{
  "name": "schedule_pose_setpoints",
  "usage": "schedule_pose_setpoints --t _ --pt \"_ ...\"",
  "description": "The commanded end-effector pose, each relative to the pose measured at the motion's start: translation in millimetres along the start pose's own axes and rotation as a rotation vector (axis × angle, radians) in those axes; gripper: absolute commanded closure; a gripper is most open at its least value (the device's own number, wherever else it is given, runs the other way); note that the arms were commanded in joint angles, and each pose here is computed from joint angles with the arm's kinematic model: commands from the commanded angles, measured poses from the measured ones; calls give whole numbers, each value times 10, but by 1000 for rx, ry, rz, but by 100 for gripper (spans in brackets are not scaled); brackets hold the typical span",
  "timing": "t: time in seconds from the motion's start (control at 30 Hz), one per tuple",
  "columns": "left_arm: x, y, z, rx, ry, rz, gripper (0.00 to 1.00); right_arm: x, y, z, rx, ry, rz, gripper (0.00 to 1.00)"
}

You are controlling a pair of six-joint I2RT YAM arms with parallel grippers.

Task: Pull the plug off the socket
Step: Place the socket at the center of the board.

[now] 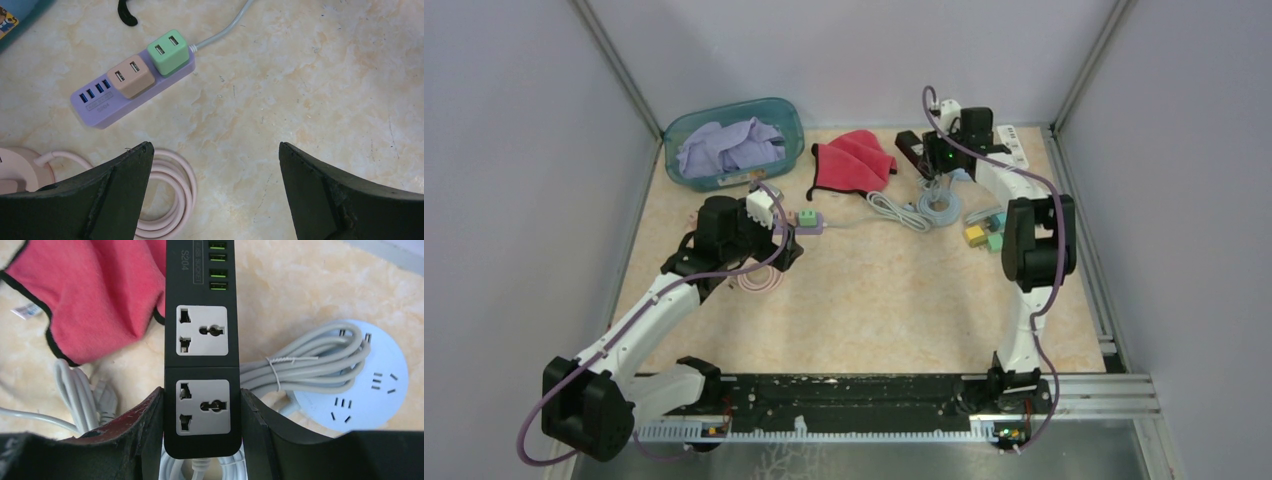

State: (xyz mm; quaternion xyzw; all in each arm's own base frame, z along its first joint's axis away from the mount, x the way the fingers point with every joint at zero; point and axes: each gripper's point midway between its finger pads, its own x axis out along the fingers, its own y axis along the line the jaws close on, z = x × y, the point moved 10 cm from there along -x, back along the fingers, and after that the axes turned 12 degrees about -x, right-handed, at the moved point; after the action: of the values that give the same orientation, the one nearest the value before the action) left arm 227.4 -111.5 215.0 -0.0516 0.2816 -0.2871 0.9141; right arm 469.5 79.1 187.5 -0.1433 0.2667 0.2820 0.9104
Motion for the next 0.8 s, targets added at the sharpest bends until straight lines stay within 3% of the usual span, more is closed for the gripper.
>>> schedule_pose_setpoints --t 0.0,0.23,0.3,0.43,0.53,0.77 --pt "-43 -47 70 8 -24 -26 0 86 81 -203 33 56 4 96" --pt "-48 -51 71 9 -26 -27 0 112 114 -298 61 66 1 84" --pt "-47 -54 70 9 -25 -28 0 97 111 -290 59 66 -5 78" --pt "-52 -58 71 12 -27 -31 0 -31 107 -188 39 41 -18 55" --pt "-61 -68 77 14 -31 -36 0 -196 106 -77 26 -2 -29 45" --pt "-75 -88 84 19 -38 -50 0 -693 177 97 -6 -124 -20 33"
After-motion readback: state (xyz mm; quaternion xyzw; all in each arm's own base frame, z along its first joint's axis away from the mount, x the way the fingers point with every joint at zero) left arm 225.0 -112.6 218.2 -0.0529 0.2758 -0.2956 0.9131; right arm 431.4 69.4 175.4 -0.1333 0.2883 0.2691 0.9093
